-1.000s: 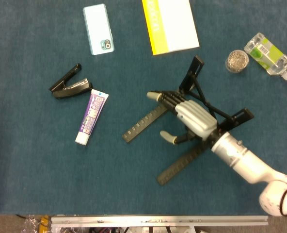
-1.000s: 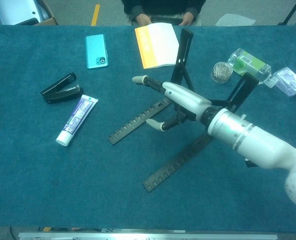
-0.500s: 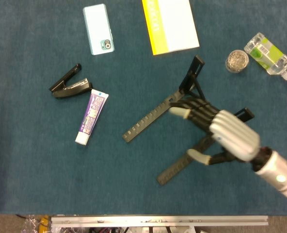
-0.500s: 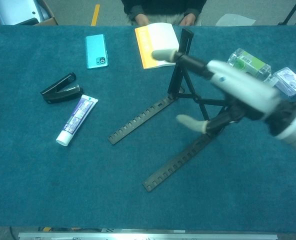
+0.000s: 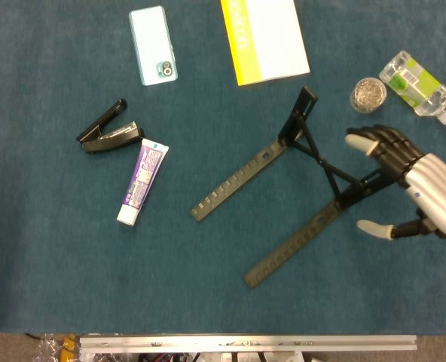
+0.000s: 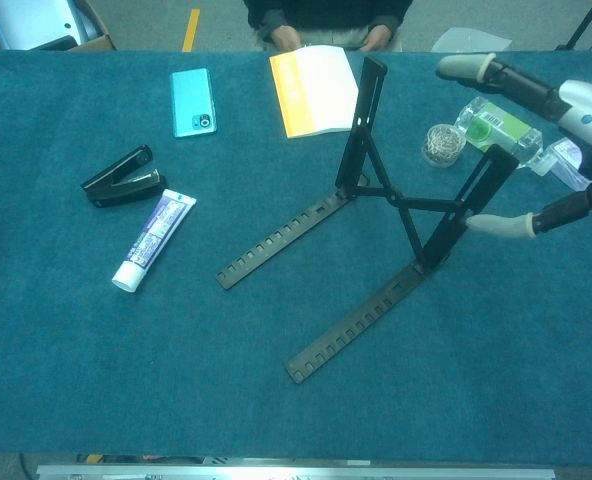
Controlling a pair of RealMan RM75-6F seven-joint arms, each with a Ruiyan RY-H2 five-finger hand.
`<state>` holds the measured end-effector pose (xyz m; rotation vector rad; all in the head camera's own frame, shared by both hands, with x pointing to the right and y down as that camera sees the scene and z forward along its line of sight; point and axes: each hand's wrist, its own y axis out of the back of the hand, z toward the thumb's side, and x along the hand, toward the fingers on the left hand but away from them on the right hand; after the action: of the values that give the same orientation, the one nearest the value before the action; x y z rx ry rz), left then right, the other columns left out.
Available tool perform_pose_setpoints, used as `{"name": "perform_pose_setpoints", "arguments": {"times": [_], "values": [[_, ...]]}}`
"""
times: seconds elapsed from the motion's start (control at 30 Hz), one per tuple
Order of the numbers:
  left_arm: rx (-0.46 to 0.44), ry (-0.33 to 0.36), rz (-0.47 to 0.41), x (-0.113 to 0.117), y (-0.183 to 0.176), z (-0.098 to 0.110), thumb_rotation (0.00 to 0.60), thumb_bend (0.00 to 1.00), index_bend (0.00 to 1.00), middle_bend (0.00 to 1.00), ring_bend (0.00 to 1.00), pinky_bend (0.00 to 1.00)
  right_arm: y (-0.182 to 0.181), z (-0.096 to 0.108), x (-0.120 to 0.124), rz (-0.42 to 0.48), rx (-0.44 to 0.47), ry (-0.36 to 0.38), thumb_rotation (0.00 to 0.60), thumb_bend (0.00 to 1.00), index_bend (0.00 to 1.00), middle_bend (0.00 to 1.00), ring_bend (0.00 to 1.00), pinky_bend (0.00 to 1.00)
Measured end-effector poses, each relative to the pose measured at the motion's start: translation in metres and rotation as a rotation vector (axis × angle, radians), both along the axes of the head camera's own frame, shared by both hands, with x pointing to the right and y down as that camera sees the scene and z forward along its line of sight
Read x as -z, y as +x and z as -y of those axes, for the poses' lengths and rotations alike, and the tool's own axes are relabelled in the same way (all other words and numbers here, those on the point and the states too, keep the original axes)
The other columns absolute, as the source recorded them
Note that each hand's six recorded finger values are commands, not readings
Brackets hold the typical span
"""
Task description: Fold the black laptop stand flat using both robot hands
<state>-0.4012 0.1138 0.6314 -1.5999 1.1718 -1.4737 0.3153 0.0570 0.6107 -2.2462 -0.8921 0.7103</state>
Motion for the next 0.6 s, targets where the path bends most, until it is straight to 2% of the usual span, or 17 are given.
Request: {"name": "perform_pose_setpoints", "arguments": {"times": [0.2, 0.37, 0.6], "values": [[0.003, -0.006, 0.006, -0.001, 0.001, -0.001, 0.600, 0.47, 0.13, 0.03, 0.03, 0.07, 0.009, -0.002, -0.018, 0.028, -0.027, -0.098, 0.600, 0.08, 0.00, 0.08, 0.00, 0.03], [0.010, -0.009, 0.013, -0.001, -0.001, -0.002, 0.600, 0.47, 0.13, 0.03, 0.03, 0.07, 0.000, -0.017, -0.028, 0.067, 0.015, -0.164, 0.600, 0.08, 0.00, 0.08, 0.00, 0.04], [0.014, -0.007, 0.014, -0.001, -0.002, -0.003, 0.600, 0.47, 0.13, 0.03, 0.02, 0.07, -0.017, -0.038, -0.025, 0.123, 0.099, -0.204, 0.600, 0.08, 0.00, 0.08, 0.00, 0.03]]}}
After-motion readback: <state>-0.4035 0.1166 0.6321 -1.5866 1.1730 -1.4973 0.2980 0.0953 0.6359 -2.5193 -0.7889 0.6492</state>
